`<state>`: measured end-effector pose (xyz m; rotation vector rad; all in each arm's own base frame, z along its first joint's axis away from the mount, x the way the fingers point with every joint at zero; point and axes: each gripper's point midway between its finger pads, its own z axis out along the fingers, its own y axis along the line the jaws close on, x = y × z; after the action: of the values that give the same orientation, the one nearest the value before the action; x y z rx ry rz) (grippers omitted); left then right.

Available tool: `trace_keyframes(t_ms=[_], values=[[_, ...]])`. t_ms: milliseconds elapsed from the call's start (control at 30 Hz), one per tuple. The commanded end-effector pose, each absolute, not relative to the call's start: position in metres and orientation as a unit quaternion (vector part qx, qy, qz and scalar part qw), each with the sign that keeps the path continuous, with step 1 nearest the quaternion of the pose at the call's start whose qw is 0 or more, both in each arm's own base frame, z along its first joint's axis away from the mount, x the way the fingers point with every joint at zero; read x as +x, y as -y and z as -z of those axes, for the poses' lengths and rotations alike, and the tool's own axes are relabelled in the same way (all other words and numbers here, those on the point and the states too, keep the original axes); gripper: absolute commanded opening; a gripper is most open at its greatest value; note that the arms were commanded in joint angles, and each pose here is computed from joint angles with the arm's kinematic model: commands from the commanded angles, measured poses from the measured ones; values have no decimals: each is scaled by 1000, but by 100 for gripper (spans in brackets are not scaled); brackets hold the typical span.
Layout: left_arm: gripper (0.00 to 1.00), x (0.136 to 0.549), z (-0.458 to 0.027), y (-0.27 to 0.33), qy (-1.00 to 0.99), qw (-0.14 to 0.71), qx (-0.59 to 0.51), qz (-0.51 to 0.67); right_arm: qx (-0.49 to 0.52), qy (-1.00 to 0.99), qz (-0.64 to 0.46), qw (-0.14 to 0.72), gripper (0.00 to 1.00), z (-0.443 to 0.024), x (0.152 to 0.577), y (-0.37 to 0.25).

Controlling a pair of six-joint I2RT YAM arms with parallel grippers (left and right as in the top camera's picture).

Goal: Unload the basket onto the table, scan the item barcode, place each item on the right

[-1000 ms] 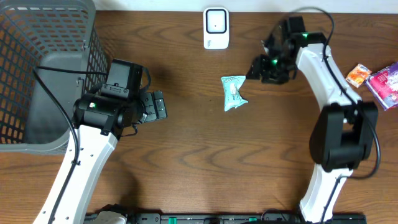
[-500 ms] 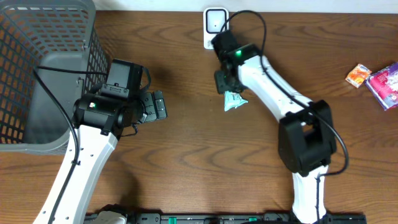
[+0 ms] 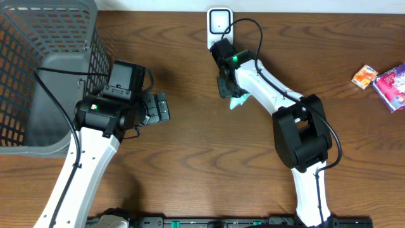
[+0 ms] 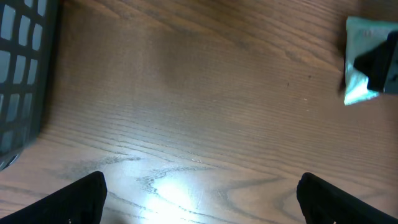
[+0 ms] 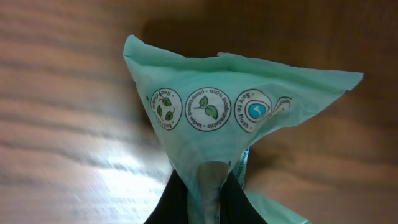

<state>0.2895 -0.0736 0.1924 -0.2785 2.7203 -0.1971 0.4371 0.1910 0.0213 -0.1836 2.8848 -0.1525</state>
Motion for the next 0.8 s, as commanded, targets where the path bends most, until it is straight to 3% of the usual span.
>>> trace_keyframes(t_ms=[0, 200, 300, 400, 633, 767], values=[[98, 289, -191, 72, -973, 198, -96, 66, -51, -973, 16, 225, 1, -80, 487, -203], [98, 289, -191, 72, -973, 198, -96, 66, -63, -907, -44, 415, 1, -169, 566, -232], [98, 289, -191, 72, -973, 197, -96, 66, -51, -875, -68, 477, 1, -191, 590, -240], [98, 289, -191, 72, -973, 197, -96, 66, -44, -859, -78, 504, 1, -196, 603, -244], [98, 289, -191, 72, -973, 198, -96, 66, -37, -865, -73, 494, 1, -152, 616, -245], [98, 289, -191, 72, -973, 198, -96, 66, -25, -857, -73, 509, 1, -163, 624, -234]])
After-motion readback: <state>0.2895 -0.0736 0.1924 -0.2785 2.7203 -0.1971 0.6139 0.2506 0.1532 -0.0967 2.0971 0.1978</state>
